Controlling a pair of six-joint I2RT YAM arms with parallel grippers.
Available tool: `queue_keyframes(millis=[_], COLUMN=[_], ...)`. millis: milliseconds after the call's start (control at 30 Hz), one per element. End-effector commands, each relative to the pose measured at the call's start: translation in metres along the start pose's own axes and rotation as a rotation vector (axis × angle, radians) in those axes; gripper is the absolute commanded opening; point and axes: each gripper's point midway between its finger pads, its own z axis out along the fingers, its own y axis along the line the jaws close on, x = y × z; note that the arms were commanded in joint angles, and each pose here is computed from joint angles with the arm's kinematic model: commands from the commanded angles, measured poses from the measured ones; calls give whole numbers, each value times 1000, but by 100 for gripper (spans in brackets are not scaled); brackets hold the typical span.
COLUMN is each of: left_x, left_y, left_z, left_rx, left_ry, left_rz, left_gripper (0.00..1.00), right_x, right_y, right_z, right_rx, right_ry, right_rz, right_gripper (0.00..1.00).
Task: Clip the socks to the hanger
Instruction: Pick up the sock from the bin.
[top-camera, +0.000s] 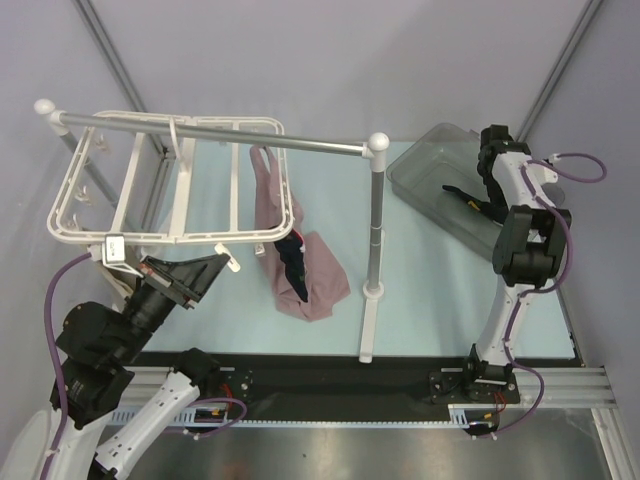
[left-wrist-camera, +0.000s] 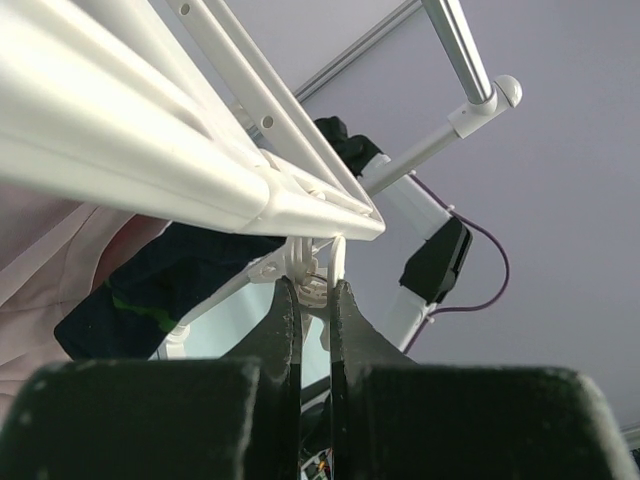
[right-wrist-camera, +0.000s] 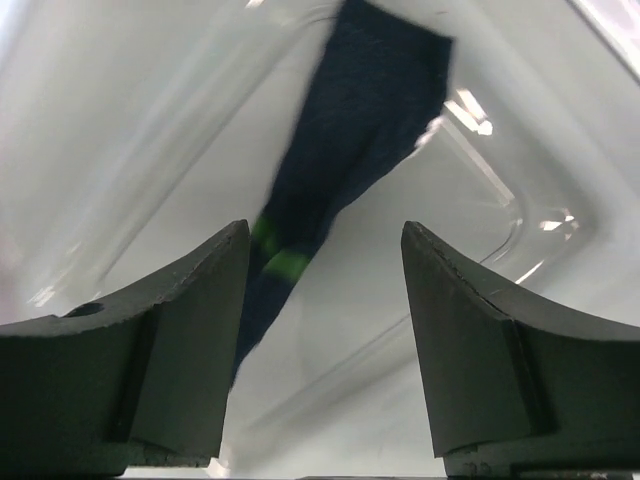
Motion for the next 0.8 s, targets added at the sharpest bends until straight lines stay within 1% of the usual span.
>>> queue_keyframes(millis=[0, 167, 267, 367, 400, 500, 767], left_x=[-4, -3, -2, 0, 0, -2, -4], left_y=[-7, -5, -3, -5, -4, -3, -2], left_z=[2, 3, 3, 3, 3, 2, 1], left_rx=[12, 3, -2, 5, 2, -2, -16], left_ry=[-3, 4, 5, 15, 14, 5, 2], left_rz=[0, 7, 7, 2, 2, 7, 18], left_gripper=[0, 0, 0, 0, 0, 0, 0], right_x=[-26, -19, -10, -2, -1, 3, 23], right_y=[-14, -14, -9, 1, 10, 12, -11], right_z=[20, 42, 57, 70, 73, 79, 109], right_rx=[102, 139, 150, 121, 90, 92, 190], right_ry=[-125, -146, -132, -120, -121, -127, -73], right_rz=[91, 64, 41, 27, 40, 50, 44], right_gripper=[66, 66, 66, 66, 66, 65, 64])
